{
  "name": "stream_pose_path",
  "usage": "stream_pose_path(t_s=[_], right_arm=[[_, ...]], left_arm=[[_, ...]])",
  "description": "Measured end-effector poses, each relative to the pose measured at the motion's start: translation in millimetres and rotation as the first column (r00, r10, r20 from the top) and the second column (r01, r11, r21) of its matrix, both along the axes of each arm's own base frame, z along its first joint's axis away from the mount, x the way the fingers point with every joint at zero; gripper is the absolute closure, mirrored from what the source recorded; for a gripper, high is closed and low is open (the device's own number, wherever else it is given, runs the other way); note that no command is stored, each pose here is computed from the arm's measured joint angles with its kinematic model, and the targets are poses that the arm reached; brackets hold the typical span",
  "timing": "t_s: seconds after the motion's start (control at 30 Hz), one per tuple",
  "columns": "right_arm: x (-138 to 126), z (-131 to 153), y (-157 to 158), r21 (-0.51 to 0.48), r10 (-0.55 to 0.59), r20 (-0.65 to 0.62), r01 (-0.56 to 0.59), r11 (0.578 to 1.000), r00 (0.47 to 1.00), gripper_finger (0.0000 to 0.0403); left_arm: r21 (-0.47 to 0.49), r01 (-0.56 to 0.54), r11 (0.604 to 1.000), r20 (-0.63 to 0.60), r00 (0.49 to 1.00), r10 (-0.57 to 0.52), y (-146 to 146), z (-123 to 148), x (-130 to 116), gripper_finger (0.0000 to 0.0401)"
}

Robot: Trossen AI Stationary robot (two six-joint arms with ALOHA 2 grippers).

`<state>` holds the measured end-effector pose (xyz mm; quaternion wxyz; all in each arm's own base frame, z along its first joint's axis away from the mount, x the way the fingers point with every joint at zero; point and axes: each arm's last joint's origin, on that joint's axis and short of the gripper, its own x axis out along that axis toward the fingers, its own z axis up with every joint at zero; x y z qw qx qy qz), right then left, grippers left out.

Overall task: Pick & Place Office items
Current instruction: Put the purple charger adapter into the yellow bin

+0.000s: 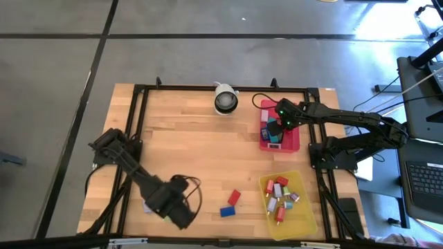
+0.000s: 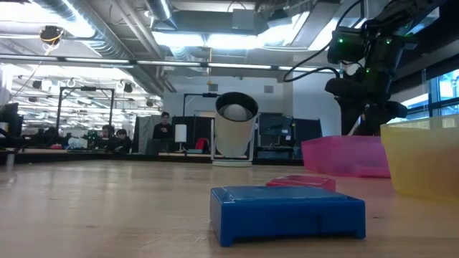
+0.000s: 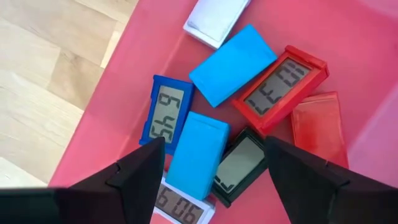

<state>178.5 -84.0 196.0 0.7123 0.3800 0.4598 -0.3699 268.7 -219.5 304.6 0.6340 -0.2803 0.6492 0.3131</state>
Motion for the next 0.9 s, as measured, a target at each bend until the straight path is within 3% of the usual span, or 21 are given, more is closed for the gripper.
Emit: stream_pose_path(t_s=[0.2,0.37,0.5,0.73,0.9], right_arm=[[0.4,0.2,-0.2,-0.002,-0.002,0.004,0.002,1.000,1.000,0.0126],[0.7,0.3,-0.3,-0.004,0.001,0.008,-0.001,1.000,1.000,0.0126],[1.1,0.5,-0.5,-0.006,0.002,0.012,-0.002,1.000,1.000,0.0126],[3.2,1.4,-1.3,-0.022,0.028,0.032,-0.028,0.999,0.999,0.0126],[3.9,1.6,-1.0,-0.007,0.037,0.045,-0.036,0.999,0.998,0.0126]], left_arm=[[0.042,-0.266,0.963,-0.189,0.944,0.269,-22.2,-36.4,-31.1,0.0104],[0.062,-0.445,0.893,-0.192,0.873,0.448,-41.1,-65.1,-48.6,0.0104],[0.092,-0.582,0.808,-0.139,0.796,0.590,-51.3,-83.6,-61.6,0.0104],[0.193,-0.587,0.786,-0.157,0.772,0.615,-40.4,-114.3,-74.4,0.0104],[0.166,-0.599,0.783,-0.156,0.768,0.621,-34.1,-138.9,-75.2,0.0104]])
